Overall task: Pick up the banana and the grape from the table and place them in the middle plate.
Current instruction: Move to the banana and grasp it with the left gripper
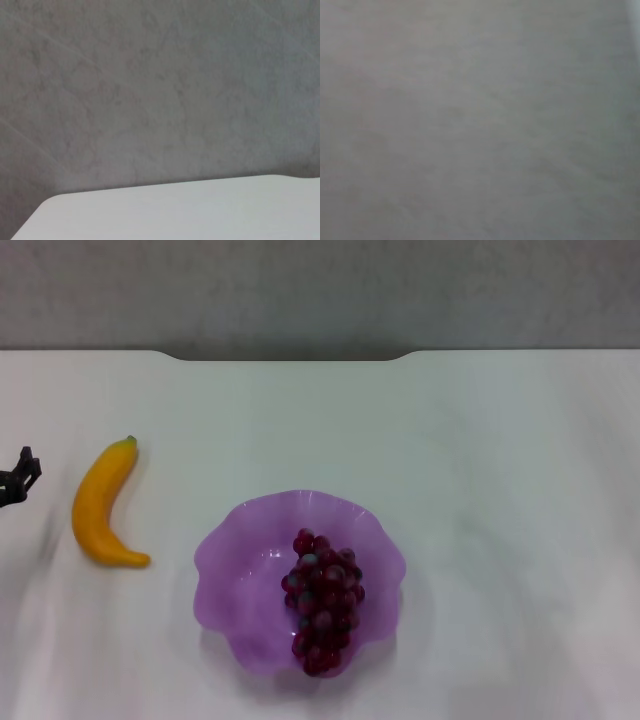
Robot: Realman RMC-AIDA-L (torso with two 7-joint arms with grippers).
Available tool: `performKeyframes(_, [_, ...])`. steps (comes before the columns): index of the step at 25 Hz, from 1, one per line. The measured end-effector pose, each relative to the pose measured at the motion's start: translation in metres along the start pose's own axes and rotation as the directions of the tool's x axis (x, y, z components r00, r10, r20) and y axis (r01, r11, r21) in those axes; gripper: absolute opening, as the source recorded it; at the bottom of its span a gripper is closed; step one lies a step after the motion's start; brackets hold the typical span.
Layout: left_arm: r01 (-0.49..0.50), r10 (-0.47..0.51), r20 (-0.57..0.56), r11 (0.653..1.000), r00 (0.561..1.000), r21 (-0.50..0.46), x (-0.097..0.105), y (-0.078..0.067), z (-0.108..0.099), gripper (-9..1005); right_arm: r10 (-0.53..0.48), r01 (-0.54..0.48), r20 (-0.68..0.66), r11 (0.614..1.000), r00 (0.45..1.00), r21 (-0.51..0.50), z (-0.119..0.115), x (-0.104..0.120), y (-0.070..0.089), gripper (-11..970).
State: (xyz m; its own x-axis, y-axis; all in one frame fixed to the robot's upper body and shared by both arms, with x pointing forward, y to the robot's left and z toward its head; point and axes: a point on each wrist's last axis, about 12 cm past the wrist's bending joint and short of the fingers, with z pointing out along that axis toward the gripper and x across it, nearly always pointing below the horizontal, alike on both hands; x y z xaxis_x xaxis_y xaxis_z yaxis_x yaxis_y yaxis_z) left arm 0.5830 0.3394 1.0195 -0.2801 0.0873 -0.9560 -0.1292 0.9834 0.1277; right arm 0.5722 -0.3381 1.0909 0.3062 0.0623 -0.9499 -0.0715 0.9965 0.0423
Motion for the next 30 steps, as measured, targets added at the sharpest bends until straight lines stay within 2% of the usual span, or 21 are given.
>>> performKeyframes(6, [-0.003,0.003,0.003,1.000,1.000,0.005,-0.001,-0.001,0.001,875,0.035,-0.027,-0.035,0.978,0.999,0.207,-0.036,0.015,-0.028,-1])
performKeyframes(8, [-0.004,0.004,0.004,1.000,1.000,0.008,-0.002,-0.003,0.001,875,0.054,-0.039,-0.057,0.971,0.997,0.237,-0.047,0.019,-0.033,-1])
performKeyframes(12, [0.025,-0.025,-0.007,1.000,1.000,0.007,-0.003,-0.006,0.003,875,0.107,-0.081,-0.101,0.968,0.989,0.238,-0.064,0.026,-0.036,-1])
performKeyframes(16, [0.081,-0.080,-0.037,0.997,0.996,0.019,-0.004,-0.013,0.006,874,0.106,-0.074,-0.128,0.969,0.986,0.234,-0.076,0.030,-0.037,-1])
performKeyframes(24, [0.174,-0.168,-0.144,0.984,0.975,0.029,-0.004,-0.027,0.013,874,0.085,-0.058,-0.161,0.984,0.983,0.168,-0.072,0.032,-0.029,-1])
performKeyframes(30, [0.199,-0.185,-0.206,0.979,0.961,0.050,-0.001,-0.039,0.014,874,0.079,-0.053,-0.169,0.987,0.982,0.153,-0.071,0.033,-0.028,-1])
